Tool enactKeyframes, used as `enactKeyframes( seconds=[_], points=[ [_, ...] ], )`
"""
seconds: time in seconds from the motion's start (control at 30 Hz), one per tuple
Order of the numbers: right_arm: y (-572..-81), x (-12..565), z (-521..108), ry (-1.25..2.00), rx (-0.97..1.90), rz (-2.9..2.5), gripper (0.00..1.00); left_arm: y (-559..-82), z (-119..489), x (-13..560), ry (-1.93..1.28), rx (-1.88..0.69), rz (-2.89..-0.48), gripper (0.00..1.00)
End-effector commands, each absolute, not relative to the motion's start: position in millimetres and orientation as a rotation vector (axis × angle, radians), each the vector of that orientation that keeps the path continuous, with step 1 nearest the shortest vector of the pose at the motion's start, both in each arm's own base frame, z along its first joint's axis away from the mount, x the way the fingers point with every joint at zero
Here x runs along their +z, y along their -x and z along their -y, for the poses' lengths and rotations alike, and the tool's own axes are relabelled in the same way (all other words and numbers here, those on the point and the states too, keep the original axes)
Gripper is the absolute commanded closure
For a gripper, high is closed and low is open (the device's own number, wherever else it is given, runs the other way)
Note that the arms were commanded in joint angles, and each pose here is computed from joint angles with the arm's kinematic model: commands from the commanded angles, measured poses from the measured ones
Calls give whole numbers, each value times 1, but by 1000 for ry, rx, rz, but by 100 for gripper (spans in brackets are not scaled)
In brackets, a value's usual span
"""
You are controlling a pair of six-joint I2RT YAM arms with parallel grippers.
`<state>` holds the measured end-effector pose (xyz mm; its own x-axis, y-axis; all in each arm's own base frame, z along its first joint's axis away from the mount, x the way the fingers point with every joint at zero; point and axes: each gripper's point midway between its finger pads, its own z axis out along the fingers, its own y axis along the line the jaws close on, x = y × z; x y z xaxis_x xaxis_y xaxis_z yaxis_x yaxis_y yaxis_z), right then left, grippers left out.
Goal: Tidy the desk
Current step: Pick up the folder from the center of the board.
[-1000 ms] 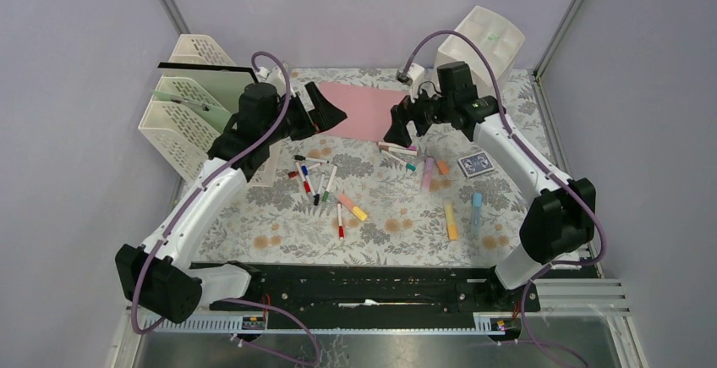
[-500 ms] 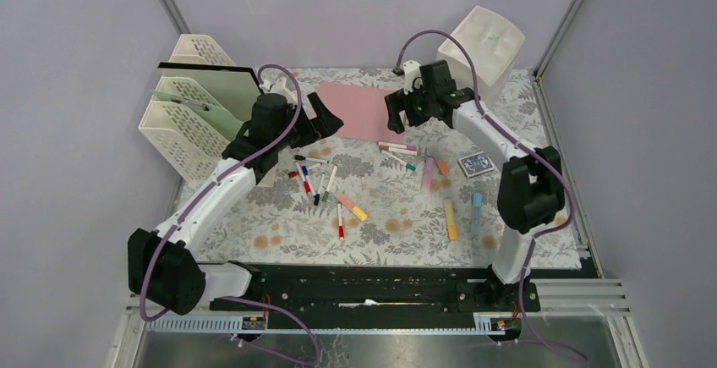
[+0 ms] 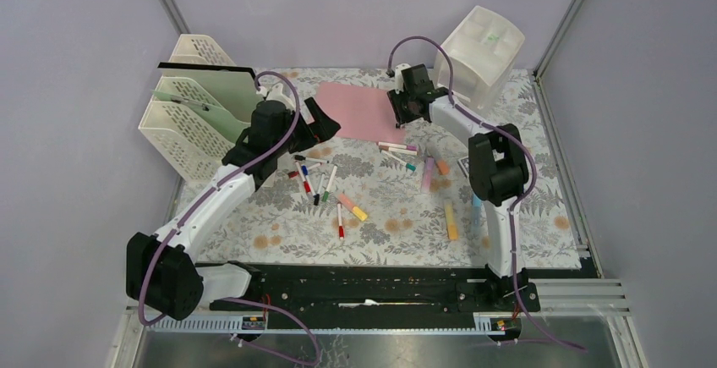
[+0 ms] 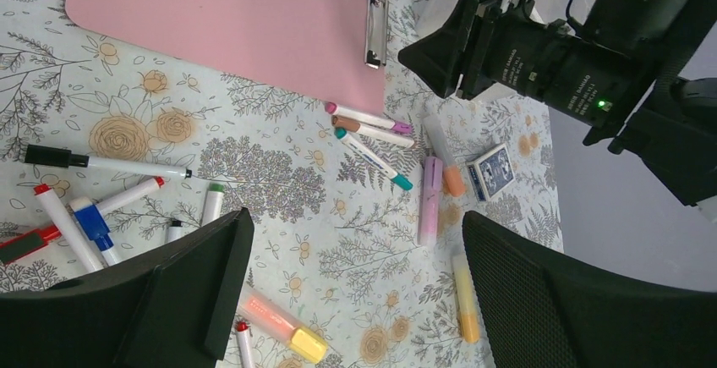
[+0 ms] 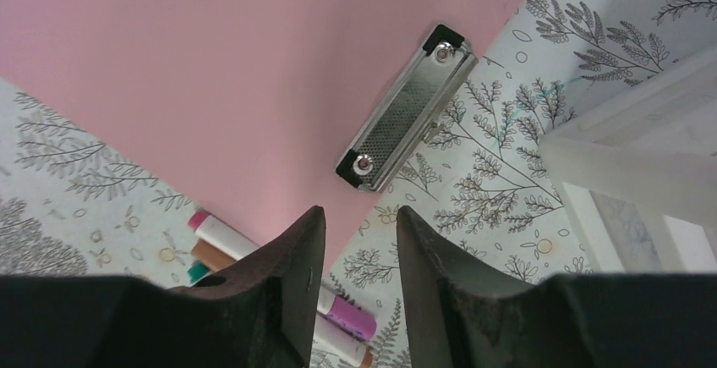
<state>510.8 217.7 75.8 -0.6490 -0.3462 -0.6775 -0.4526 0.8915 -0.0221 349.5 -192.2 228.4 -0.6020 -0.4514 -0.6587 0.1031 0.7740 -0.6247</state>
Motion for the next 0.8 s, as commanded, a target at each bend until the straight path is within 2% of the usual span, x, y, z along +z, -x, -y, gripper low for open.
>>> enactKeyframes(
  seconds=[0.0,0.23,0.77],
  points=[
    [-540,92,-214,519,94,-2252,57,-353,189,247,279,-815,-1993,1],
    [-559,77,-213,486,85,-2260,64,-349,185,235,308,-807,-2001,1],
    [-574,45,-191,411,55,-2315,64,-359,188,232,309,-806,-1997,1]
  ],
)
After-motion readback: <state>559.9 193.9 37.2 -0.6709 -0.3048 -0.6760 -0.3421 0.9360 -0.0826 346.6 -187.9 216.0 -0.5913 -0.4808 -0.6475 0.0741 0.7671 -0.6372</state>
